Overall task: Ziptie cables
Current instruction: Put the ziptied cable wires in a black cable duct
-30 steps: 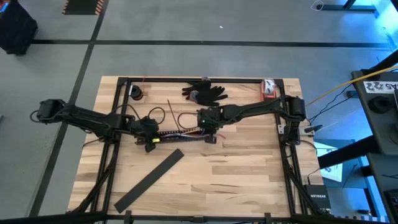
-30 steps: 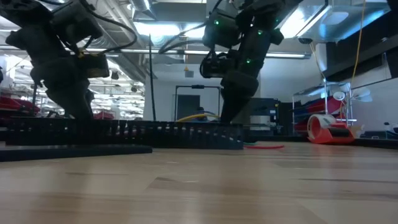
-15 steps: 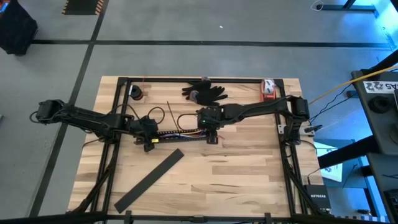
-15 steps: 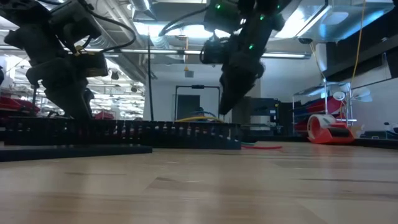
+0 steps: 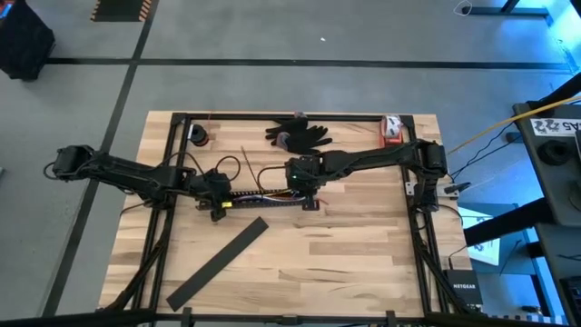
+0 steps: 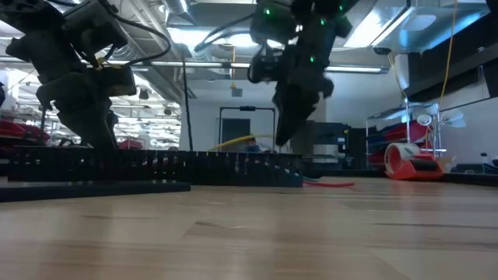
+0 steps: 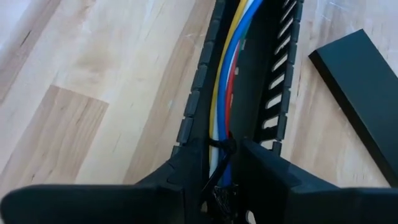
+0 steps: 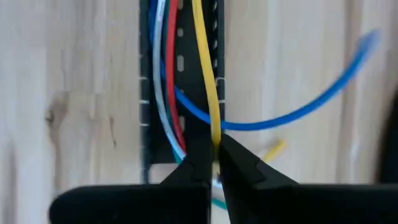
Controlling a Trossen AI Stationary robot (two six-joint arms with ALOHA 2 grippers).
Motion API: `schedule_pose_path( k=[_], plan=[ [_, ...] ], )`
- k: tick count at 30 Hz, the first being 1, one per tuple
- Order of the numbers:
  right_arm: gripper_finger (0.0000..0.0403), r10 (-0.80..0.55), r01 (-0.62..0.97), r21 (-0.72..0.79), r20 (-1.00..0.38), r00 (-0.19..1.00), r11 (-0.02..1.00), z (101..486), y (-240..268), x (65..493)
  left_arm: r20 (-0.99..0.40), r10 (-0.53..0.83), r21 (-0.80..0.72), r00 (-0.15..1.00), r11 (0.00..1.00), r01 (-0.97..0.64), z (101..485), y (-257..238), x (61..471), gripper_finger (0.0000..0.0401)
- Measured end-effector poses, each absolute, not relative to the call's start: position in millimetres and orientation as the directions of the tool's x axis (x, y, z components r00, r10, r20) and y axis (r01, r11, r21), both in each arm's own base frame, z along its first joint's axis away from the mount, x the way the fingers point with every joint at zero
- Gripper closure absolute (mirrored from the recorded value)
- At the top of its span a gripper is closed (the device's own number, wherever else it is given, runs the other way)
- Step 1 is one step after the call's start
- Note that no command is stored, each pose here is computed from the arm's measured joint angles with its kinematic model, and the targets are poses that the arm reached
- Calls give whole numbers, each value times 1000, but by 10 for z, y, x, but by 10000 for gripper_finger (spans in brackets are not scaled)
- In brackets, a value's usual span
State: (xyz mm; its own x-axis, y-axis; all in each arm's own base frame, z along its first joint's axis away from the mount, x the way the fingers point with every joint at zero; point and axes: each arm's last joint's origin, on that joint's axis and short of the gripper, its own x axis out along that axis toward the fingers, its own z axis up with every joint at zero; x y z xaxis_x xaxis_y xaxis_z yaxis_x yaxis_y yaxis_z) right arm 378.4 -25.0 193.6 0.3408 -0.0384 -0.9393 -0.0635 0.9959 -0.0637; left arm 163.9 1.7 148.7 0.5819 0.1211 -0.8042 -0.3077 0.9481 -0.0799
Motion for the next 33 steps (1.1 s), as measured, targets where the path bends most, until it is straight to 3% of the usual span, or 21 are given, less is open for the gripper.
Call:
schedule_pose_path(
  k=[7, 20, 27, 33],
  plan=[
    [396, -38, 72, -22, -974, 221, 997, 2177, -246, 3699, -800, 160, -68, 579, 933, -352, 1489, 28, 1638, 300],
    [387, -59, 120, -26, -957, 285, 992, 1512, -220, 3545, -800, 161, -57, 578, 939, -340, 1489, 28, 1637, 300],
    [297, -60, 122, -26, -957, 284, 992, 1491, -222, 3555, -779, 123, -84, 615, 951, -297, 1609, 17, 1645, 295],
    [210, -62, 122, -27, -954, 292, 992, 1507, -225, 3569, -790, 94, -92, 606, 959, -268, 1656, 9, 1651, 245]
  ],
)
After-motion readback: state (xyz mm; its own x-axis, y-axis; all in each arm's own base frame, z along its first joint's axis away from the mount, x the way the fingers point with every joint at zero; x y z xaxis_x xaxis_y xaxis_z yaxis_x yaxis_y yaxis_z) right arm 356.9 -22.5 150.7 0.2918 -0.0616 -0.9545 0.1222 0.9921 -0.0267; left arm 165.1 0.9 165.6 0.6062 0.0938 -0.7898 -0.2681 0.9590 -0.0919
